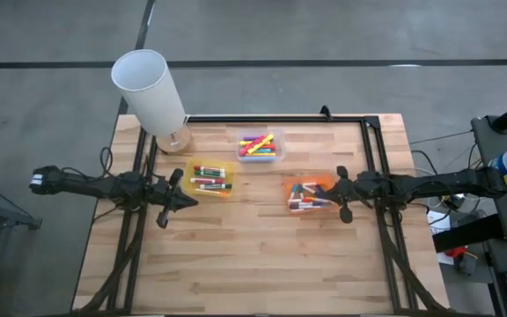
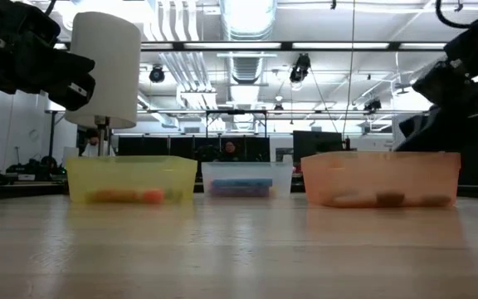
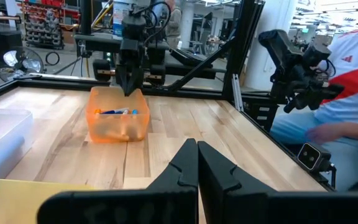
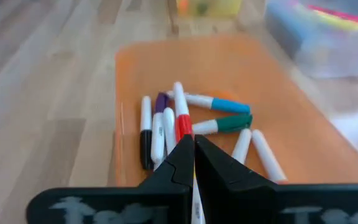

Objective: Pick & Place Markers
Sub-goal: Return to Home Position

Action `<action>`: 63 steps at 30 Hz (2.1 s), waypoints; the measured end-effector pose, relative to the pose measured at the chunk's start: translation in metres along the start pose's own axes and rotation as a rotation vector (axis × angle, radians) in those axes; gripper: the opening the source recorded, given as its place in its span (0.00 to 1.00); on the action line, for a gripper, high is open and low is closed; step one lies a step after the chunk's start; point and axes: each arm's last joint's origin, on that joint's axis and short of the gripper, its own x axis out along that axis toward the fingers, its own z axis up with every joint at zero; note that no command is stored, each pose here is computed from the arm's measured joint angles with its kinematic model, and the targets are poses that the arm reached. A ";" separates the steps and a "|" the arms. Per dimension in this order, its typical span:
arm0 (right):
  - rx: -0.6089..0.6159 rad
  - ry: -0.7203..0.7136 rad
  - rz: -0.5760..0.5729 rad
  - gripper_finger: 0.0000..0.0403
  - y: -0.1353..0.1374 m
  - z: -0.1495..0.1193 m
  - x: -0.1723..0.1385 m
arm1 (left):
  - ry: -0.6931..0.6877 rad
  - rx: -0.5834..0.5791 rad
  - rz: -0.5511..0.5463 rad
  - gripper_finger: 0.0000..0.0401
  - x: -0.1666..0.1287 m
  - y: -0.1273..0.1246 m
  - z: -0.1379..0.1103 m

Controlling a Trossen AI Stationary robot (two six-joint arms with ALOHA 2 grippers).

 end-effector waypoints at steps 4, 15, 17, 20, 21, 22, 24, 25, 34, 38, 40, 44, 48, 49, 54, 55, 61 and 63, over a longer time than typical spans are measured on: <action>-0.005 -0.106 0.004 0.02 0.000 0.007 -0.011 | 0.000 0.000 0.000 0.00 0.000 0.000 0.000; -0.009 -0.468 0.024 0.02 0.001 0.028 -0.041 | 0.009 -0.001 0.001 0.00 0.000 0.000 -0.001; -0.009 -0.483 0.025 0.02 0.002 0.028 -0.042 | 0.009 -0.001 0.001 0.00 0.000 0.000 -0.001; -0.009 -0.482 0.025 0.02 0.002 0.029 -0.042 | 0.009 -0.001 0.002 0.00 0.000 0.000 -0.001; -0.007 -0.478 0.025 0.02 0.002 0.028 -0.041 | 0.009 -0.001 0.001 0.00 0.000 0.000 -0.001; -0.007 -0.470 0.024 0.02 0.001 0.028 -0.041 | 0.009 -0.001 0.002 0.00 0.000 0.000 -0.001; -0.009 -0.462 0.024 0.02 0.001 0.027 -0.040 | 0.010 -0.001 0.002 0.00 0.000 0.000 -0.001; -0.007 -0.455 0.023 0.02 0.001 0.027 -0.040 | 0.010 -0.001 0.001 0.00 0.000 0.000 -0.001; -0.008 -0.449 0.023 0.02 0.001 0.027 -0.040 | 0.010 -0.001 0.002 0.00 0.000 0.000 -0.001; -0.009 -0.449 0.022 0.02 0.001 0.027 -0.040 | 0.010 -0.001 0.002 0.00 0.000 0.000 -0.001; -0.008 -0.449 0.023 0.02 0.001 0.027 -0.040 | 0.010 -0.001 0.002 0.00 0.000 0.000 -0.001; -0.007 -0.449 0.023 0.02 0.001 0.027 -0.040 | 0.010 -0.001 0.001 0.00 0.000 0.000 -0.001; -0.007 -0.449 0.023 0.02 0.001 0.027 -0.040 | 0.010 -0.001 0.002 0.00 0.000 0.000 -0.001; -0.007 -0.449 0.023 0.02 0.001 0.027 -0.040 | 0.010 -0.001 0.002 0.00 0.000 0.000 -0.001; -0.007 -0.450 0.023 0.02 0.001 0.027 -0.040 | 0.010 -0.001 0.002 0.00 0.000 0.000 -0.001; -0.009 -0.450 0.023 0.02 0.001 0.027 -0.040 | 0.010 -0.001 0.002 0.00 0.000 0.000 -0.001; -0.008 -0.451 0.023 0.02 0.001 0.027 -0.040 | 0.010 -0.001 0.001 0.00 0.000 0.000 -0.001; -0.008 -0.451 0.023 0.02 0.001 0.027 -0.040 | 0.010 -0.001 0.002 0.00 0.000 0.000 -0.001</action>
